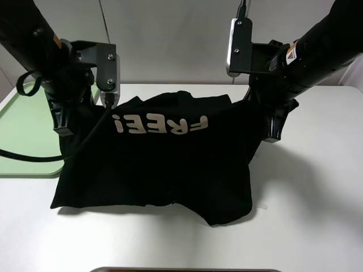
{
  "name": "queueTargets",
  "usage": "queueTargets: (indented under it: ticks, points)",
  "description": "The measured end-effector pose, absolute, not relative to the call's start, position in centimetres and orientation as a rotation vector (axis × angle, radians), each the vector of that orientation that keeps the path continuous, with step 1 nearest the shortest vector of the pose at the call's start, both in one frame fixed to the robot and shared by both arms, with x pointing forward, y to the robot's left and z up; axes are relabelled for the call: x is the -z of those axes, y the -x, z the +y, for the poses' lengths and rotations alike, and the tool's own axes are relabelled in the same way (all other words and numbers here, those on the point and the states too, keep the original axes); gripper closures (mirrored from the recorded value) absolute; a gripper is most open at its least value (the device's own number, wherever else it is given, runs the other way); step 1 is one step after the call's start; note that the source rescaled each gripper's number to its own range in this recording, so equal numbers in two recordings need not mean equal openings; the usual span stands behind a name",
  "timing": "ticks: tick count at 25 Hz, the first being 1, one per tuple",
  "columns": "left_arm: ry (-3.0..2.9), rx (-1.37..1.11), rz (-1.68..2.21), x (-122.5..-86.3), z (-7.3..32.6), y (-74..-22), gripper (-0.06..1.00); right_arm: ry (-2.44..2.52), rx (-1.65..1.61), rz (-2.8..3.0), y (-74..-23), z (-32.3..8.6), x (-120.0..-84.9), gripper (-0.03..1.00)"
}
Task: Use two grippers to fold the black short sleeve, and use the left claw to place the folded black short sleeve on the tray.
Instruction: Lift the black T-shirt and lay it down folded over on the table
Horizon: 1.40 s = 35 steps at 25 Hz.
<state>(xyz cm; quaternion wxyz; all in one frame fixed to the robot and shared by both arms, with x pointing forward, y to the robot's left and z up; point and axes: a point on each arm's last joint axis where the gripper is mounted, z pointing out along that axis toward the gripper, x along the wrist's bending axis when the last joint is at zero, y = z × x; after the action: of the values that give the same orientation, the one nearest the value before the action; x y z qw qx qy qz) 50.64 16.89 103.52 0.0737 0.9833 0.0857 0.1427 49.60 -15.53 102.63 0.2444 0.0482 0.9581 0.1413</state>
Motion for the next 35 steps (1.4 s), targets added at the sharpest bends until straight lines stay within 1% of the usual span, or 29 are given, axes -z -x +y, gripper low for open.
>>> queueTargets:
  ticks: [4,7,12,21,30,35]
  points:
    - [-2.908,-0.533,0.240,-105.8,17.5,-49.8,0.94,-0.135,-0.368,2.641,-49.2,-15.8,-102.8,0.97]
    - [-2.856,-0.613,0.238,-107.9,17.7,-49.3,0.94,-0.137,-0.365,2.643,-49.0,-15.9,-103.9,0.97]
    - [-2.766,-0.746,0.232,-111.3,18.0,-48.7,0.94,-0.165,-0.404,2.592,-49.2,-15.8,-107.4,0.97]
    - [-2.660,-0.879,0.228,-115.7,18.1,-48.7,0.94,-0.185,-0.434,2.521,-49.8,-15.6,-113.1,0.97]
    - [-2.565,-0.989,0.225,-120.0,18.2,-48.3,0.94,-0.178,-0.451,2.433,-49.9,-15.9,-117.5,0.97]
    - [-2.532,-1.025,0.224,-121.3,18.3,-48.2,0.94,-0.181,-0.467,2.397,-49.6,-16.1,-119.8,0.97]
